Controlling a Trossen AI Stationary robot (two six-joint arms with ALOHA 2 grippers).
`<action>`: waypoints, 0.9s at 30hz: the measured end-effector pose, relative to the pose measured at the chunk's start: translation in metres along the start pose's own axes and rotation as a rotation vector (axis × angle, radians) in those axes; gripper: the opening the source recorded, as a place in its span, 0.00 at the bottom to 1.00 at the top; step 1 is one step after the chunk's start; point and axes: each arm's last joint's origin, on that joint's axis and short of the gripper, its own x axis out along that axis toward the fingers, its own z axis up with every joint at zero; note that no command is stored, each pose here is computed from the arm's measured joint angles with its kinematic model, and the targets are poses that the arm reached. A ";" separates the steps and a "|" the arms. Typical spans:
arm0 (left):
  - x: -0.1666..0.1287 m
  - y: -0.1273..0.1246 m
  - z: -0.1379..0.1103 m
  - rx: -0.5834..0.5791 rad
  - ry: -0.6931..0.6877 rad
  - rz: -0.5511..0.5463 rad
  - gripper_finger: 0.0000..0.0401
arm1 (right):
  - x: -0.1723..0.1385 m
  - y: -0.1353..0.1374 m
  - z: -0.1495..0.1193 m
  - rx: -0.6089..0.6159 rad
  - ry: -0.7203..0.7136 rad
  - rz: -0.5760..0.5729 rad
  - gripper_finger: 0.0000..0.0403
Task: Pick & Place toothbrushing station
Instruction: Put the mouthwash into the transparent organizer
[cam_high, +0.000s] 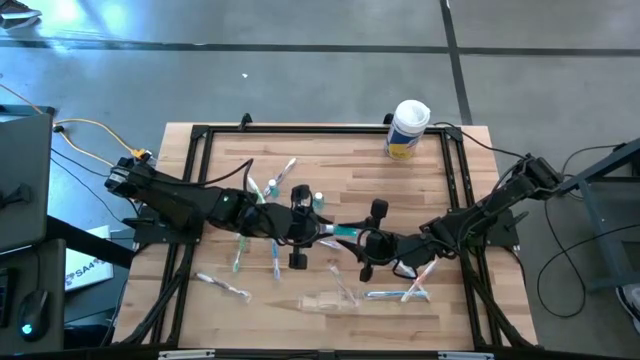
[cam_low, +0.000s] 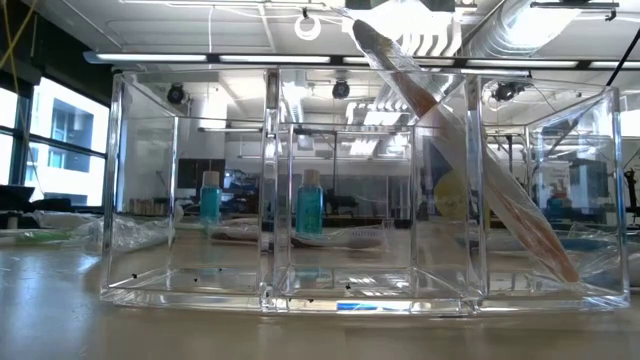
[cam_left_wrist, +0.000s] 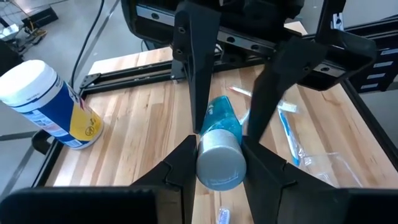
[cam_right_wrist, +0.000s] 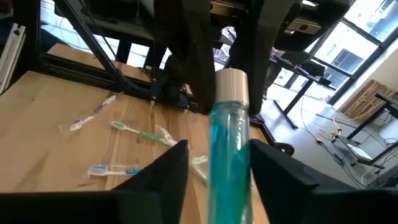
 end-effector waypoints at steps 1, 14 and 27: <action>0.000 0.000 0.000 -0.001 0.000 0.001 0.23 | 0.000 0.000 0.000 0.000 0.000 -0.001 0.44; -0.003 -0.006 -0.005 -0.029 0.052 -0.017 0.23 | -0.021 0.010 0.004 -0.017 0.028 -0.230 0.71; -0.032 -0.048 -0.011 -0.177 0.161 -0.225 0.23 | -0.040 0.017 0.007 0.085 0.012 -0.261 0.69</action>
